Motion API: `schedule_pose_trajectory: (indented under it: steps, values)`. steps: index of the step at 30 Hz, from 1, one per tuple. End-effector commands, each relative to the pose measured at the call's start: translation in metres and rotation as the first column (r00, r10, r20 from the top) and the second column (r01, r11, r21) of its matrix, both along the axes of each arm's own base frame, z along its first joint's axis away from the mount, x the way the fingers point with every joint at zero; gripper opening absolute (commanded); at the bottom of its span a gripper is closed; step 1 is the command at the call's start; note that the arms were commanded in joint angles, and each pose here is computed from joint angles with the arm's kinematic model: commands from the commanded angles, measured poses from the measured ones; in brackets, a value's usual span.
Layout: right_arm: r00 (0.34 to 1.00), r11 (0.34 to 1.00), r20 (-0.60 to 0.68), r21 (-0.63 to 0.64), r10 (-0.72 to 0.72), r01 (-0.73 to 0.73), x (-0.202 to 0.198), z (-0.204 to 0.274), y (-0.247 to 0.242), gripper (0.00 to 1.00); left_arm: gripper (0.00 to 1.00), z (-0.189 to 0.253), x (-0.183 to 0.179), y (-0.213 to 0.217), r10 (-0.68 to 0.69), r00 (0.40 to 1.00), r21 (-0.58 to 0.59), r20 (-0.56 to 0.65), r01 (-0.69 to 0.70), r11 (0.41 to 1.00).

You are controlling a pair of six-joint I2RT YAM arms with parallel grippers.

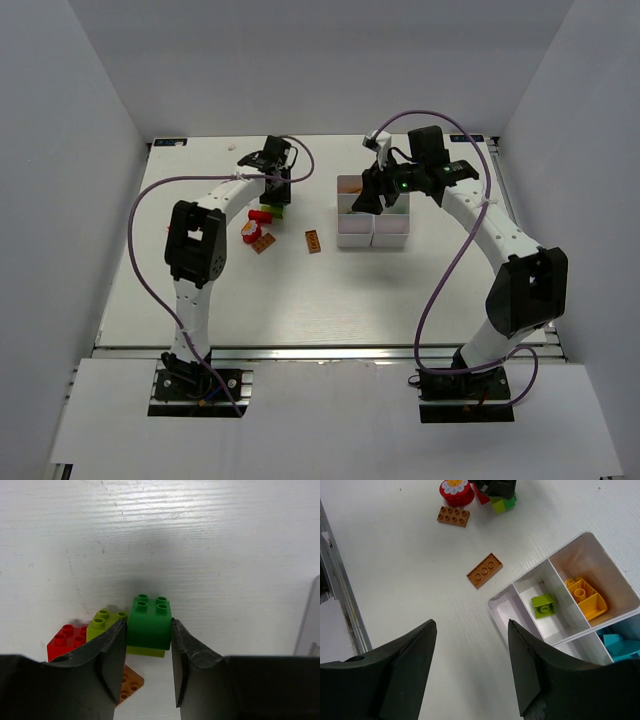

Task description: Sort the legos into containers by color

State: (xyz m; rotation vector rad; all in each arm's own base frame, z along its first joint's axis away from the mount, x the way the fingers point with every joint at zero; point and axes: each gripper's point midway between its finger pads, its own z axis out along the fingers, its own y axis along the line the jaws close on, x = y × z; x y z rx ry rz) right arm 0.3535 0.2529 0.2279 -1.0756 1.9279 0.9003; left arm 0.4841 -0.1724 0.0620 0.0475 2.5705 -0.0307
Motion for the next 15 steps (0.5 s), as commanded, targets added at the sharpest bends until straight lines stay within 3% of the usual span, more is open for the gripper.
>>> schedule_pose_trajectory:
  steps: [1, 6, 13, 15]
  values:
    - [0.999, 0.999, 0.040, 0.034, 0.000, -0.002, -0.002, 0.020, 0.000, 0.64, 0.02, 0.100, 0.017, -0.019, 0.041, 0.977, -0.159, 0.209, -0.007, 0.987]
    - [1.000, 0.998, 0.014, 0.061, 0.003, -0.004, -0.006, 0.027, 0.003, 0.64, 0.00, 0.147, 0.016, -0.030, 0.107, 0.953, -0.322, 0.283, -0.010, 0.947]
    - [0.991, 0.982, -0.108, 0.177, 0.077, -0.057, -0.024, 0.046, 0.017, 0.63, 0.00, 0.214, -0.003, -0.039, 0.204, 0.920, -0.585, 0.334, 0.033, 0.811]
    - [0.985, 0.975, -0.139, 0.209, 0.101, -0.070, -0.029, 0.052, 0.021, 0.63, 0.00, 0.244, -0.012, -0.046, 0.200, 0.903, -0.648, 0.381, 0.106, 0.754]
